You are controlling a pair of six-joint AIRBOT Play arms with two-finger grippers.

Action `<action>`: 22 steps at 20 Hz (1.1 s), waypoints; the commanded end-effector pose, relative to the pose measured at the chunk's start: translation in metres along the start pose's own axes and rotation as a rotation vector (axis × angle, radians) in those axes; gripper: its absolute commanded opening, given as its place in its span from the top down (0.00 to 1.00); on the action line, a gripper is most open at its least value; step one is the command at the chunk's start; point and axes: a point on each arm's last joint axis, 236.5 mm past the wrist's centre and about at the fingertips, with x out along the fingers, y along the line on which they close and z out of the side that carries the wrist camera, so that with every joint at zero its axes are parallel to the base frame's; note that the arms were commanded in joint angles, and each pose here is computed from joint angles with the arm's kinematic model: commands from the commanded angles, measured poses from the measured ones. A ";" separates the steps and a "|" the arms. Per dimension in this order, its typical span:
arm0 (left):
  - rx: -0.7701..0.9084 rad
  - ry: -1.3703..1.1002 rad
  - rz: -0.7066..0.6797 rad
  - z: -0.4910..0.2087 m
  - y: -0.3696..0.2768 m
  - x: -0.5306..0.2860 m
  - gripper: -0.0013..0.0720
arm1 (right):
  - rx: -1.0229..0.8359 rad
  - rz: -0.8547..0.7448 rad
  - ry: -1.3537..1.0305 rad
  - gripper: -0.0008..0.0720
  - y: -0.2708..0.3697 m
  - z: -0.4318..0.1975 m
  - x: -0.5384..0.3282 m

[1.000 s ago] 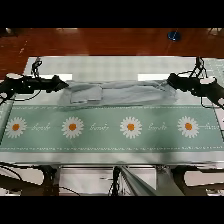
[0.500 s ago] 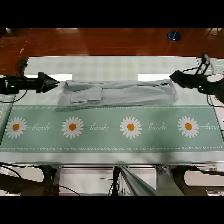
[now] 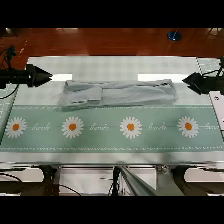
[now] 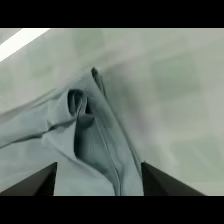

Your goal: Fold the shirts.

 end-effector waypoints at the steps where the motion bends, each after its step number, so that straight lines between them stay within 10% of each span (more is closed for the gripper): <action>1: 0.038 0.048 -0.019 -0.009 -0.020 0.018 0.49 | 0.050 0.099 0.111 0.17 0.004 -0.024 0.014; 10: 0.128 0.145 -0.048 -0.033 -0.049 0.056 0.49 | 0.106 0.141 0.217 0.18 0.015 -0.057 0.075; 12: 0.137 0.155 -0.052 -0.035 -0.053 0.061 0.49 | 0.041 0.138 0.239 0.41 0.034 -0.069 0.094; 14: 0.143 0.165 -0.057 -0.038 -0.057 0.065 0.49 | -0.018 0.156 0.230 0.96 0.054 -0.068 0.099; 16: 0.149 0.174 -0.061 -0.041 -0.060 0.068 0.50 | -0.052 0.195 0.220 0.96 0.075 -0.059 0.084; 18: 0.145 0.188 -0.064 -0.045 -0.065 0.075 0.95 | -0.118 0.215 0.186 0.96 0.097 -0.049 0.053; 22: 0.103 0.166 -0.031 -0.048 -0.086 0.115 0.94 | -0.238 0.236 0.094 0.96 0.141 -0.035 -0.011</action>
